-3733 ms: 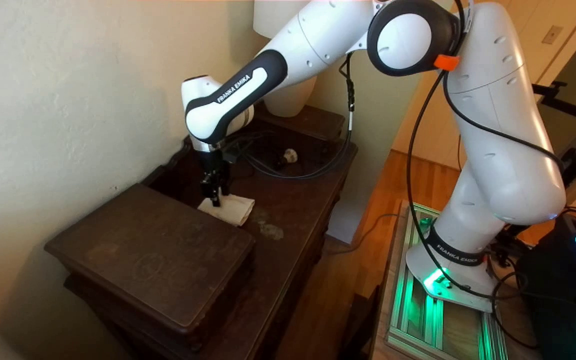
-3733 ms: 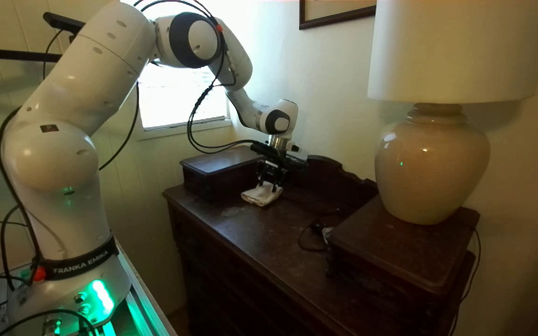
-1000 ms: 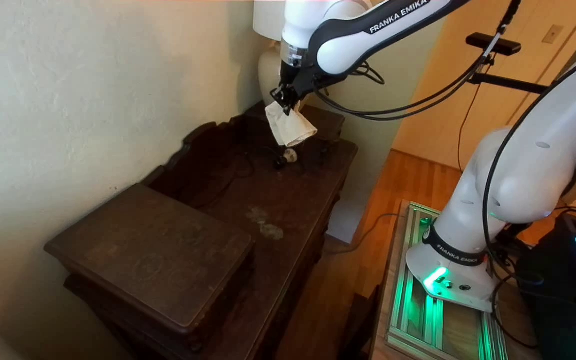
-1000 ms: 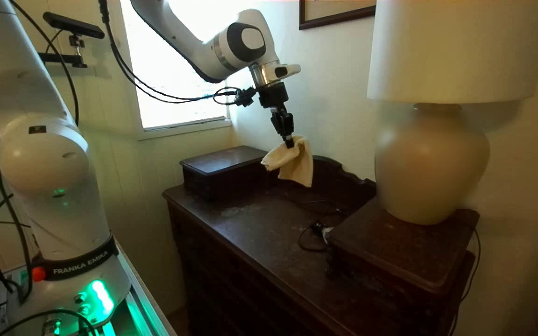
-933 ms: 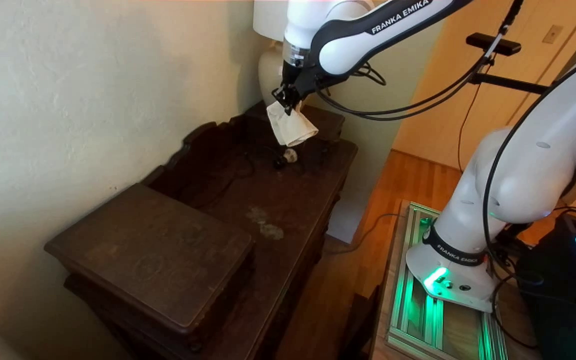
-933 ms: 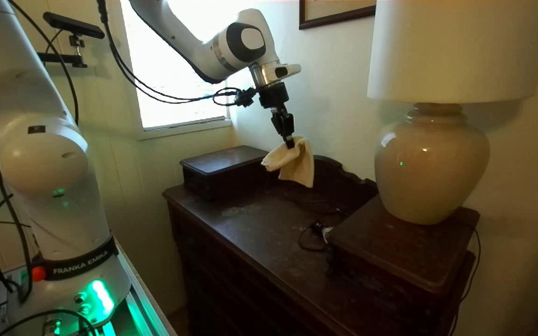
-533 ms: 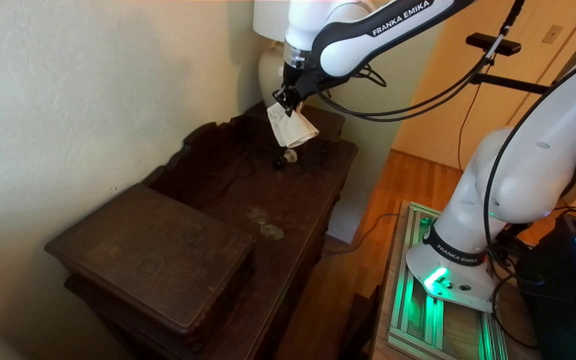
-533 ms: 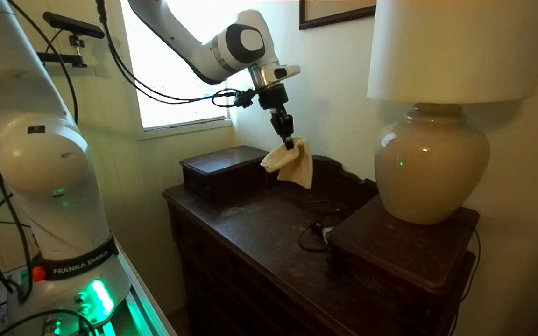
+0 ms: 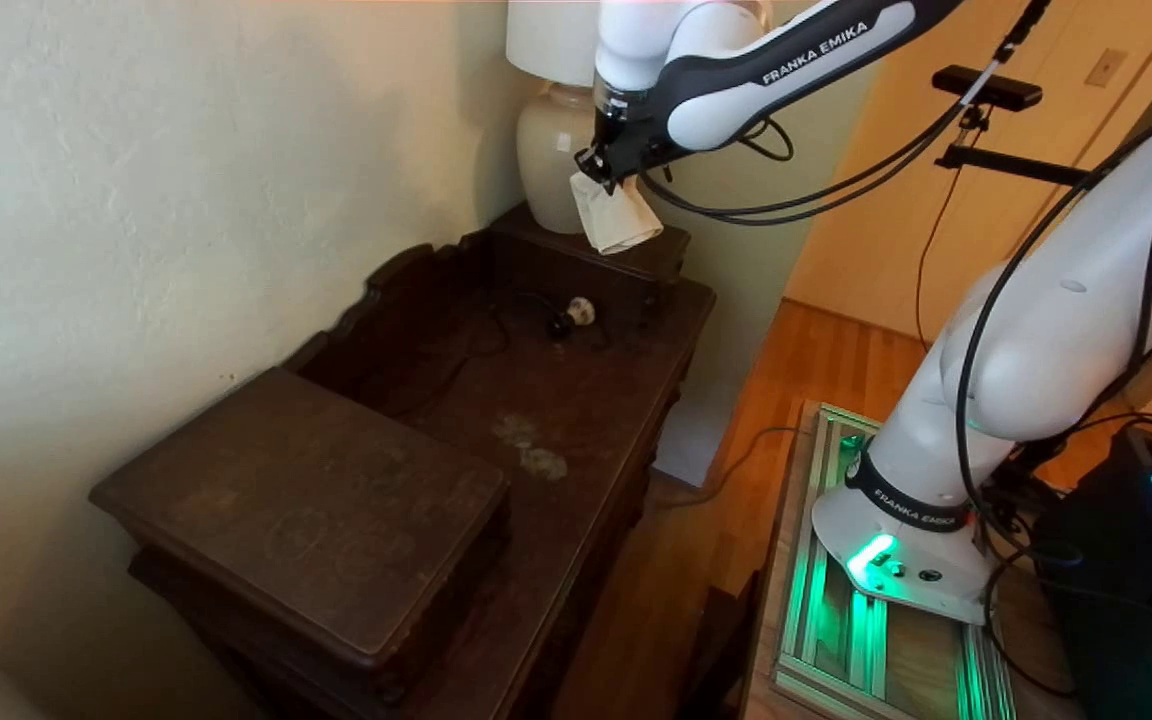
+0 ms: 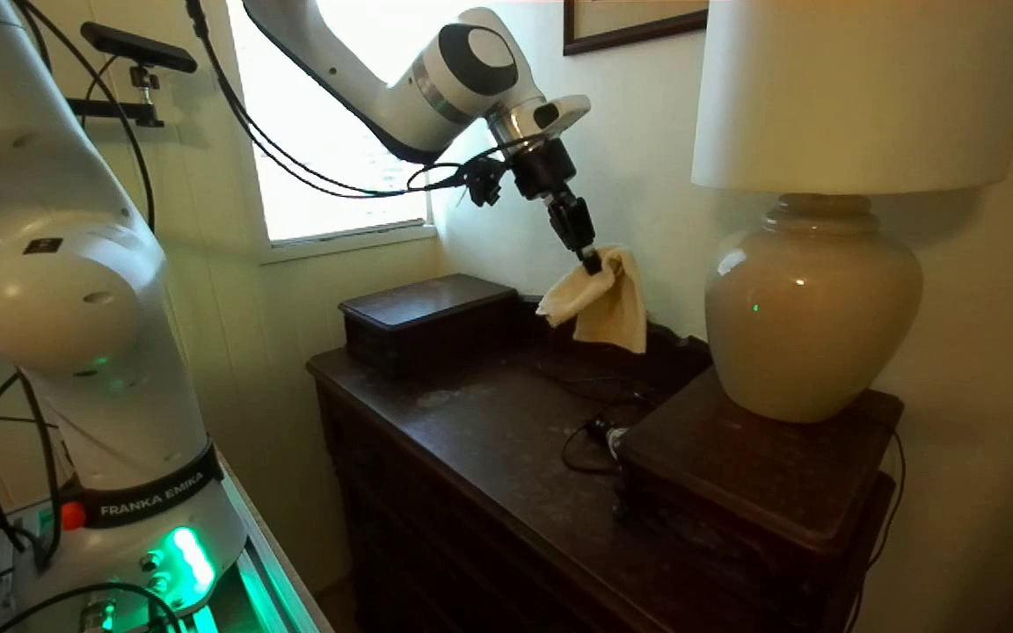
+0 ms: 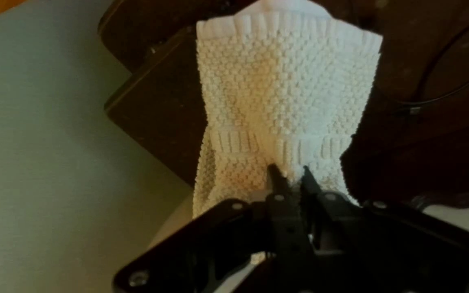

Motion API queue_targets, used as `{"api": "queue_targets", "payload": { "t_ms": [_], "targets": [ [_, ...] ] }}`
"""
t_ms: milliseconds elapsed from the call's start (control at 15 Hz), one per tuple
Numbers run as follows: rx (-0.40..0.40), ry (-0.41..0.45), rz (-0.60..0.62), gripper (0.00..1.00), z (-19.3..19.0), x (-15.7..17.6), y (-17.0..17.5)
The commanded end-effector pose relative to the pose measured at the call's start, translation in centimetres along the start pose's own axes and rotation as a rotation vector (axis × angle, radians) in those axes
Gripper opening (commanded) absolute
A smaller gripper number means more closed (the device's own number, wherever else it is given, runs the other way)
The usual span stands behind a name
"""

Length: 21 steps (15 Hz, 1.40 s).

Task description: Use the towel to wipe the lamp

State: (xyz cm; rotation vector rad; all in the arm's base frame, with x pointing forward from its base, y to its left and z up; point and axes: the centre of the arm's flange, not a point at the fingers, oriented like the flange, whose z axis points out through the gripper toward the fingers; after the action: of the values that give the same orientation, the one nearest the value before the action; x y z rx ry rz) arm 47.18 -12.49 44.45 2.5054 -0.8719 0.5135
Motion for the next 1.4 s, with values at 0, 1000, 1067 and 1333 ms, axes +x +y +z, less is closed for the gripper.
{"api": "queue_targets", "payload": {
  "t_ms": [0,1000,1067,1333],
  "targets": [
    [-0.093,0.074,0.068,0.03,0.0,1.4,2.9],
    [-0.054,0.15,0.002,0.03,2.8,5.5,5.5],
    [-0.032,0.151,-0.011,0.03,3.1,5.8,5.5],
    [0.008,0.167,-0.059,0.03,4.1,6.9,5.1]
  ]
}}
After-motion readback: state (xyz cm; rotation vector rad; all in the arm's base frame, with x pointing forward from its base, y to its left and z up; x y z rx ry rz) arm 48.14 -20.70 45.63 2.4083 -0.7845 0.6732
